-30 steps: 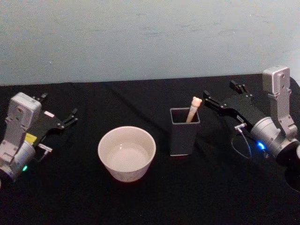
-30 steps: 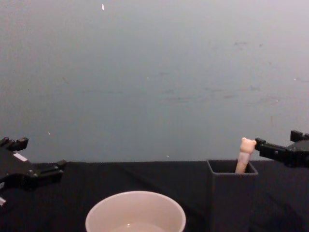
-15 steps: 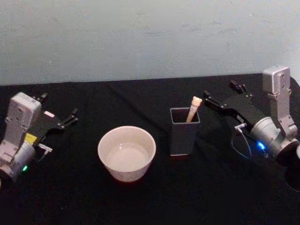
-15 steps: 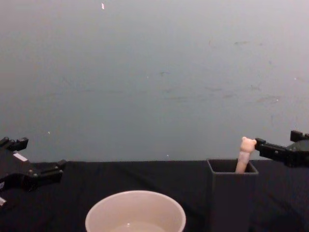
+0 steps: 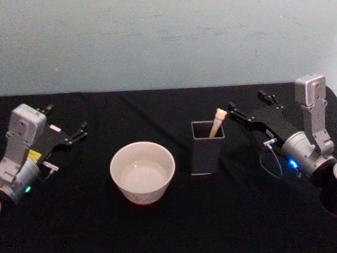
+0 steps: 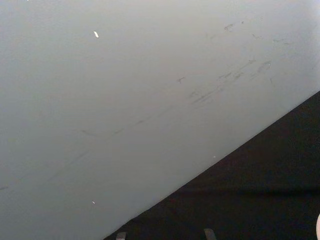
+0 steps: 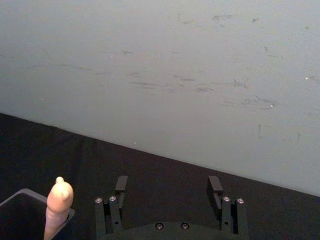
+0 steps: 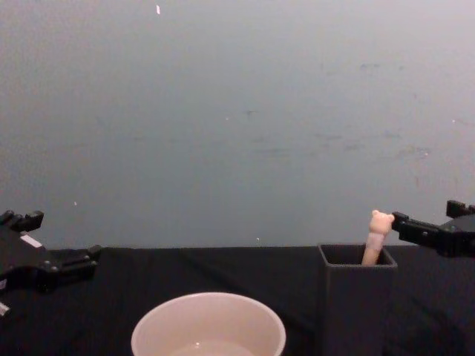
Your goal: Pick up the stirring spoon with one hand, stir inside the cup, then place it back in its original position.
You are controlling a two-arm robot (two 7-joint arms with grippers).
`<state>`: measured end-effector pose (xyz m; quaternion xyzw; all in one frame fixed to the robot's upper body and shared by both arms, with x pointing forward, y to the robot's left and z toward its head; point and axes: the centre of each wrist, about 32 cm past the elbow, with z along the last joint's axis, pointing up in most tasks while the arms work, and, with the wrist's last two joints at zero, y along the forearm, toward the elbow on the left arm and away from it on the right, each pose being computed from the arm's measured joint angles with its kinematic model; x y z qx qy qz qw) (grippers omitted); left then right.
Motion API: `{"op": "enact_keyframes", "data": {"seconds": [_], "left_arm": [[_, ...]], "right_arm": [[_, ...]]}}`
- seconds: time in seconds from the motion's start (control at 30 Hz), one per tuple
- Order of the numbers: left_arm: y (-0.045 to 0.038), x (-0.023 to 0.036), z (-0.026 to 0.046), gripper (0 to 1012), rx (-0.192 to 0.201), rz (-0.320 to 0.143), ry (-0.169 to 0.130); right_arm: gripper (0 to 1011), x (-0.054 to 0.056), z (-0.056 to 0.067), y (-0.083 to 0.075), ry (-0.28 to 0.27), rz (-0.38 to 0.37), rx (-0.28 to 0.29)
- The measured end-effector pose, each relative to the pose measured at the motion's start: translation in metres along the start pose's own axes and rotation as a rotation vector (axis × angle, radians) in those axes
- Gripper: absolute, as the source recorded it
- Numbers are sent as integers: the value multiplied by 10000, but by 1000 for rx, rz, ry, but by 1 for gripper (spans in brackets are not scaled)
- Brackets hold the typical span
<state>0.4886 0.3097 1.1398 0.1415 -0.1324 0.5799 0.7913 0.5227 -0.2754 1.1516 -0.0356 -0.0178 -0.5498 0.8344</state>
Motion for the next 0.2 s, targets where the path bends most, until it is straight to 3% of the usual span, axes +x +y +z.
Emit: {"op": "enact_keyframes", "data": {"seconds": [0.2], "left_arm": [[0,0,0,1001,0,0,0]], "right_arm": [[1002,0,0,0,0,0,0]]}}
